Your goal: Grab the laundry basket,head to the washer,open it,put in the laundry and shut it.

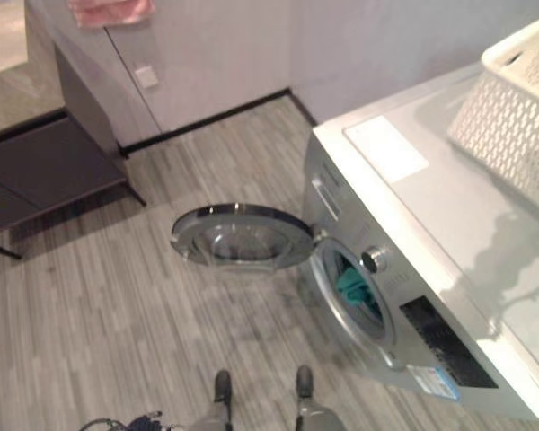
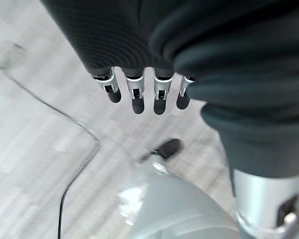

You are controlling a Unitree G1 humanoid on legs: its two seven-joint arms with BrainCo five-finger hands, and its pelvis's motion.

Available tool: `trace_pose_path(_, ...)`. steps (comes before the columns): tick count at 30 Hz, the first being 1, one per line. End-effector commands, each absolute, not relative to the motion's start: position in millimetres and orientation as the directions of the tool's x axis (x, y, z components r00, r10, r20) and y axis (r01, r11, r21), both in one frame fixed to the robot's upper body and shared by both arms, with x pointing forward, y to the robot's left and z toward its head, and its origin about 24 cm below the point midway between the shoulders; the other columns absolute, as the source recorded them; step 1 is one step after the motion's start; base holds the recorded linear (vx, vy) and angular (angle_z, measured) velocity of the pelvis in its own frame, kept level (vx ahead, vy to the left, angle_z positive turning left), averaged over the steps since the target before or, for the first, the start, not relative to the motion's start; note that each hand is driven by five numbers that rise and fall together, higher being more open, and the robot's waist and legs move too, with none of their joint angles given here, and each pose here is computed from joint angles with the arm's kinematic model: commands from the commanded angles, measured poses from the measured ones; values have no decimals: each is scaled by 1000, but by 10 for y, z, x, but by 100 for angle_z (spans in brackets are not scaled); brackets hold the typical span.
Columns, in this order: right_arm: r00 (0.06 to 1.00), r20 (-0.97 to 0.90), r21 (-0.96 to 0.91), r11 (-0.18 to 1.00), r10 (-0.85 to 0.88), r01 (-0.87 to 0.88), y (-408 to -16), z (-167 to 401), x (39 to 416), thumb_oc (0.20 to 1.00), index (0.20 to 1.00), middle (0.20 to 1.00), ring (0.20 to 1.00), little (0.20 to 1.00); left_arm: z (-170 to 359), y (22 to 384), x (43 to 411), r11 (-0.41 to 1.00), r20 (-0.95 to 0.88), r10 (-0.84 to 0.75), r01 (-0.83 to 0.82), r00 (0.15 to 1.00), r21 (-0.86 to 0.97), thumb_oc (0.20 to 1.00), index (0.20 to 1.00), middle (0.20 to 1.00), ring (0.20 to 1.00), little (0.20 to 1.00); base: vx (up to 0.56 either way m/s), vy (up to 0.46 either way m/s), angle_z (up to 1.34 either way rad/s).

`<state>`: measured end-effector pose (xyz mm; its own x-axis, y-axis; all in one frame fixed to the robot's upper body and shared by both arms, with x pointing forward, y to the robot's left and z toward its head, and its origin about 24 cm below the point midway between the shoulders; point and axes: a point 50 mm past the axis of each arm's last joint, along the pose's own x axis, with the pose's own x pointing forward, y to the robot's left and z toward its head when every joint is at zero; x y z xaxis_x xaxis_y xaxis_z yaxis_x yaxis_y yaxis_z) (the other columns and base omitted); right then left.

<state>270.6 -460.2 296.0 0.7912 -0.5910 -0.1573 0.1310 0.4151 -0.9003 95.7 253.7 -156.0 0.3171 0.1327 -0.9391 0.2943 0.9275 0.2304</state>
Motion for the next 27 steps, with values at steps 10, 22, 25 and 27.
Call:
trace_pose_path(10, 630, -501, -858, 439, -594, -268, -4602, 2224, 2709, 1000, 1000, 1000, 1000, 1000, -1550, 2506, 1060, 858, -938, 145, 433, 314, 277, 1000, 1000, 1000, 1000, 1000, 24, 19, 1)
trace_pose_path(22, 548, -512, -854, 463, -661, -239, -4796, 2199, 2452, 1000, 1000, 1000, 1000, 1000, -1586, 2380, 1030, 838, -946, 97, 488, 310, 245, 1000, 1000, 1000, 1000, 1000, 8, 50, -1)
trace_pose_path(25, 544, -486, -866, 460, -684, -195, -4839, 2277, 2404, 1000, 1000, 1000, 1000, 1000, -1592, 2409, 974, 834, -951, 101, 496, 292, 241, 1000, 1000, 1000, 1000, 1000, -14, 66, 7)
trace_pose_path(27, 567, -475, -871, 452, -673, -194, -4810, 2310, 2449, 1000, 1000, 1000, 1000, 1000, -1599, 2407, 948, 837, -953, 102, 493, 286, 237, 1000, 1000, 1000, 1000, 1000, -18, 53, 4)
